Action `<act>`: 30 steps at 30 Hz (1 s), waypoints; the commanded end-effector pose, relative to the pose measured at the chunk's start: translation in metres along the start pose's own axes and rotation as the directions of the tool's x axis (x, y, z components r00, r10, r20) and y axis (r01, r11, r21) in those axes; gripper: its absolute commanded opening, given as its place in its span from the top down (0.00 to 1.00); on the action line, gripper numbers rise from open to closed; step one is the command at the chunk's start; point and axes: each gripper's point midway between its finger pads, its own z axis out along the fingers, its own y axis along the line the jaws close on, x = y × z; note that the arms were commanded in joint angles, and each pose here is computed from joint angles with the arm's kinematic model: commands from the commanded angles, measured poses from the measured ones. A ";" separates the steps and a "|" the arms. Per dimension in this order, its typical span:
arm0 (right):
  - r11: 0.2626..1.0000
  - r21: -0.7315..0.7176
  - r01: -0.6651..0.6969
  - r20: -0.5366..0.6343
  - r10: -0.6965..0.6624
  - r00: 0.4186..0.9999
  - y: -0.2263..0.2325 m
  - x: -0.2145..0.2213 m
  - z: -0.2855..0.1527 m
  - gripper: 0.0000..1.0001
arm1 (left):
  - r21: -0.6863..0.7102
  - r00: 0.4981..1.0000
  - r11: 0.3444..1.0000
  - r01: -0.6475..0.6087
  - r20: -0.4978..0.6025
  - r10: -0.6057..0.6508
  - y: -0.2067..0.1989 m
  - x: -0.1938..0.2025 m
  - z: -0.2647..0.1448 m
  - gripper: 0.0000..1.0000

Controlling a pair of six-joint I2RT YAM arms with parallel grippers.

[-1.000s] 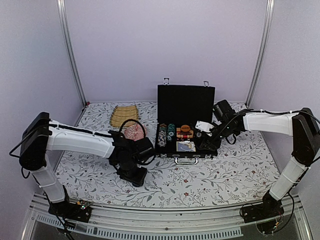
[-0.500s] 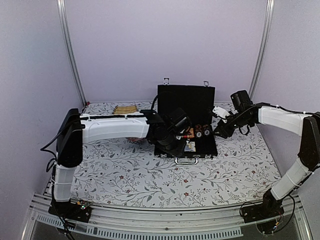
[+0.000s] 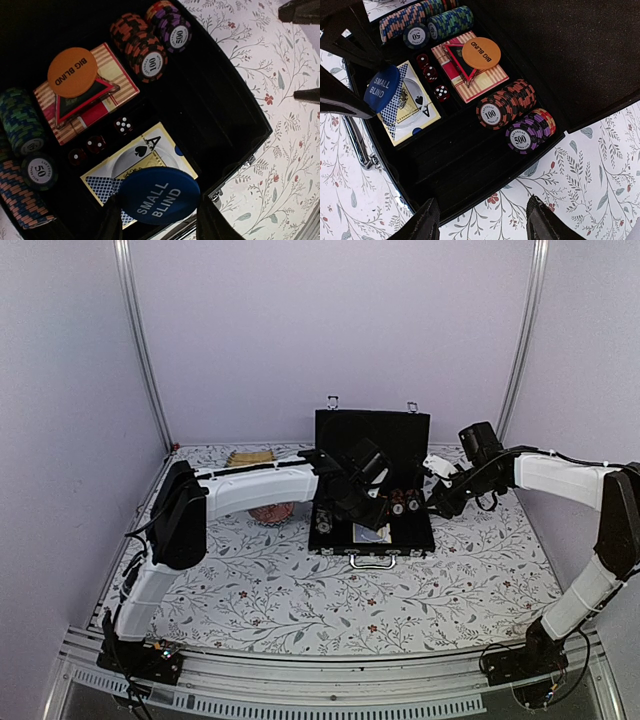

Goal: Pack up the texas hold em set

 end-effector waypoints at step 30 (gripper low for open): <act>1.000 -0.028 -0.013 -0.049 0.012 0.999 0.003 0.012 0.016 0.39 | 0.040 1.000 0.999 -0.019 -0.008 0.020 0.000 -0.010 -0.005 0.43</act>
